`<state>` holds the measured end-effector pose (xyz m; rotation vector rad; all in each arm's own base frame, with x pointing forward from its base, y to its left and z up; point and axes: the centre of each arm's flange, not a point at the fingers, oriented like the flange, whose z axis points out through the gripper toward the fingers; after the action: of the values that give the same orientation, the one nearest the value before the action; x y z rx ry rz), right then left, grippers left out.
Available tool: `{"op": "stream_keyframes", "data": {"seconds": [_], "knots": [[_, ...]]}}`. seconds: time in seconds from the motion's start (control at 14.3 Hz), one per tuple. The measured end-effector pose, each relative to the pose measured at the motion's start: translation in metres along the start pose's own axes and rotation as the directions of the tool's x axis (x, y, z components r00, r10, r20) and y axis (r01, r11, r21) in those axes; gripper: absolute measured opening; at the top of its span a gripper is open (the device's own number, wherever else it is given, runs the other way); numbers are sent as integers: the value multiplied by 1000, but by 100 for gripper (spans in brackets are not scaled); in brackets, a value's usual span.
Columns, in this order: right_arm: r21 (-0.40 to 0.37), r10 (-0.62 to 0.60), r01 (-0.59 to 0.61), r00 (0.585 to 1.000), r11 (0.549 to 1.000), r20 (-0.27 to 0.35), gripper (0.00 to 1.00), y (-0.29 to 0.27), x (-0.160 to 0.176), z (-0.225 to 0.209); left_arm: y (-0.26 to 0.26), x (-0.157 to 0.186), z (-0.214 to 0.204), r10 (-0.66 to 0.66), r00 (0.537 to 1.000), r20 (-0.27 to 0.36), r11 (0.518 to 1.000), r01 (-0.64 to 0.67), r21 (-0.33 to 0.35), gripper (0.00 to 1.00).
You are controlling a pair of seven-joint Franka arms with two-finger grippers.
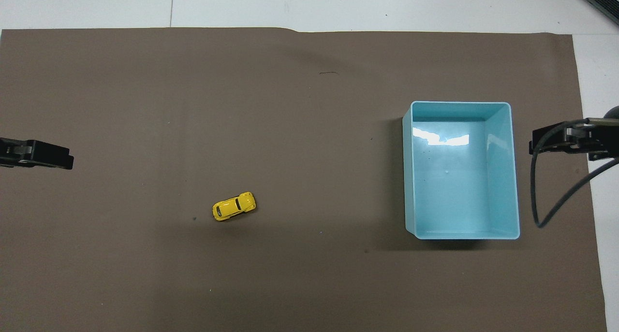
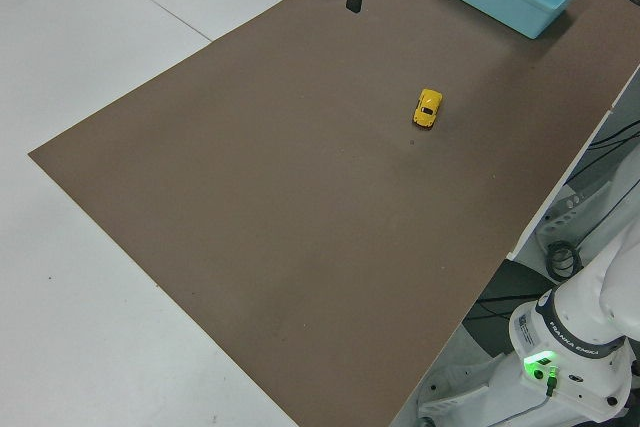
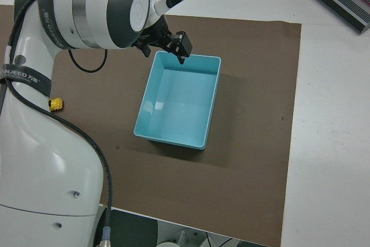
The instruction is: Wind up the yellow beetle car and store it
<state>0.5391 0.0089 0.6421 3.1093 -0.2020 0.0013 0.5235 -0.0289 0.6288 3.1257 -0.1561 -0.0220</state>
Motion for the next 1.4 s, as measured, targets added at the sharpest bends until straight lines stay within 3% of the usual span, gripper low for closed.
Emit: {"op": "stream_keyframes", "data": {"seconds": [1.4], "knots": [[0,0,0,1000,1000,0,100,0,0,0,0,0,1,-10,1000,3,1000,10,0,100]]}}
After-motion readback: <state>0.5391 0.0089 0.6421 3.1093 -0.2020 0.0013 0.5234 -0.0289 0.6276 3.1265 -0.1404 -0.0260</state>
